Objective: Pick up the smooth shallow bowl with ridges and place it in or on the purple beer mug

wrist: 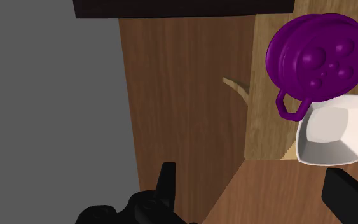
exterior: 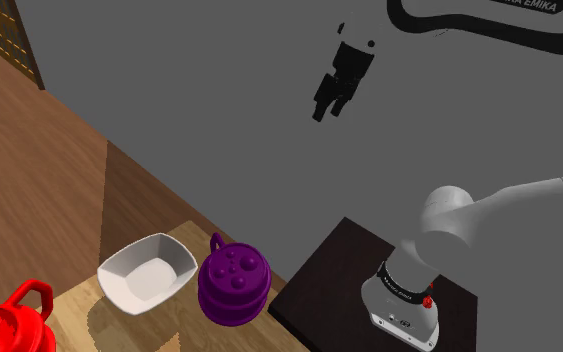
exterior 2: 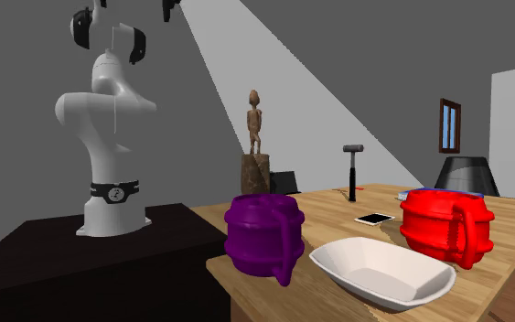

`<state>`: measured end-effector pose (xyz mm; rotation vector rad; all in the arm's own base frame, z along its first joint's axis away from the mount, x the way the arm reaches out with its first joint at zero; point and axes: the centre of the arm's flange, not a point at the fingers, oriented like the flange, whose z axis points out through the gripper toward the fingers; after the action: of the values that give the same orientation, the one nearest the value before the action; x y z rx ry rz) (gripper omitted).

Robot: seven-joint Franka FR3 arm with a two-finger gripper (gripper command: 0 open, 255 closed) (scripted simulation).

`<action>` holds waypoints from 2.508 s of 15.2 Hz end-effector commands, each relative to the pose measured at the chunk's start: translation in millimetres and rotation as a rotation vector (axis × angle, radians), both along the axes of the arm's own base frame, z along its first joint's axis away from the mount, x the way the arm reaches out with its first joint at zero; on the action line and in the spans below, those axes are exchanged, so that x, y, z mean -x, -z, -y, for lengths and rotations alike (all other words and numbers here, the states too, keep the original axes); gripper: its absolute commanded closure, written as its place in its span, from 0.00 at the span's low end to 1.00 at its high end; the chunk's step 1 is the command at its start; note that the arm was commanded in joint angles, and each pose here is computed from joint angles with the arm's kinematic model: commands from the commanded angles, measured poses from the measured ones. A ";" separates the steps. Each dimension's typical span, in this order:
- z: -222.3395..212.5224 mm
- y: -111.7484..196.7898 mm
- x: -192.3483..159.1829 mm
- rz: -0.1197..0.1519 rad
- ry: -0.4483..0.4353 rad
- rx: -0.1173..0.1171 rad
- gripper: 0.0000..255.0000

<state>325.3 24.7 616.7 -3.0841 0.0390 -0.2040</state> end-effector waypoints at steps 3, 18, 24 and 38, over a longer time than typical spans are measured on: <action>-14.3 18.9 -12.5 -0.004 -0.004 0.002 0.00; -121.3 163.1 -102.2 -0.032 -0.030 0.020 0.00; -164.0 222.0 -136.2 -0.044 -0.041 0.027 0.00; -263.4 362.1 -211.0 -0.070 -0.066 0.044 0.00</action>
<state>532.5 279.3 263.8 -3.1279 -0.0630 -0.0977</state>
